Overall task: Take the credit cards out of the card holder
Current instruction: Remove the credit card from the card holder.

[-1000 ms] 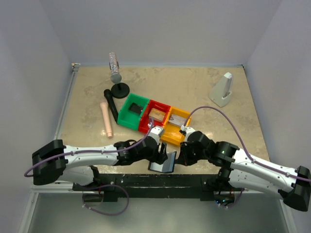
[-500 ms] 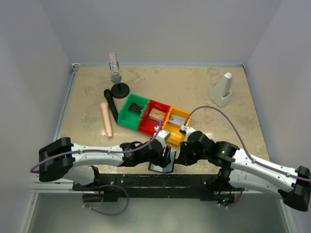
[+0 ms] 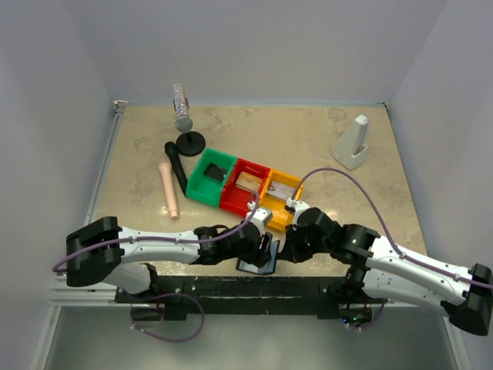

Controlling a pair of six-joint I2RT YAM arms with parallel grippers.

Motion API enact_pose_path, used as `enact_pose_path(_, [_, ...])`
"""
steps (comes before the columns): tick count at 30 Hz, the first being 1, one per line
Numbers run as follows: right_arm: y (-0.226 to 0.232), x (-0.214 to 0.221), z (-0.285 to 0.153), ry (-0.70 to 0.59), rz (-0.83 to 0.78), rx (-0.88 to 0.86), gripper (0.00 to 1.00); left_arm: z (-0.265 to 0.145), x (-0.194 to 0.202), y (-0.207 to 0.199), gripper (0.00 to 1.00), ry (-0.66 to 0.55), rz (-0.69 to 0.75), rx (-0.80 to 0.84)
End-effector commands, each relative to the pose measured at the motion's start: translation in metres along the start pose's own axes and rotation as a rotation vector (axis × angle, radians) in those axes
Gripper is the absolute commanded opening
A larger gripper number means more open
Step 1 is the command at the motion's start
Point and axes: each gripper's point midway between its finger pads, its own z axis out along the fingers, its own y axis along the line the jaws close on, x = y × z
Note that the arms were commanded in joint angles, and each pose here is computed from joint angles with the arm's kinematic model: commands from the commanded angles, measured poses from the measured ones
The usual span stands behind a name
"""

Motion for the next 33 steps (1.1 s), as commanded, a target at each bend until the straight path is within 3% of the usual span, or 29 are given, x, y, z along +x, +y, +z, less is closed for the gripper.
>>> enact_pose_path(1, [0.009,-0.016,-0.006,-0.052,-0.020,-0.014,0.00,-0.001,-0.010,-0.012,0.60,-0.023,-0.001,0.022])
enact_pose_path(33, [0.004,-0.012,-0.005,-0.051,-0.016,-0.001,0.00,-0.024,-0.017,0.029,0.60,-0.112,-0.041,-0.126])
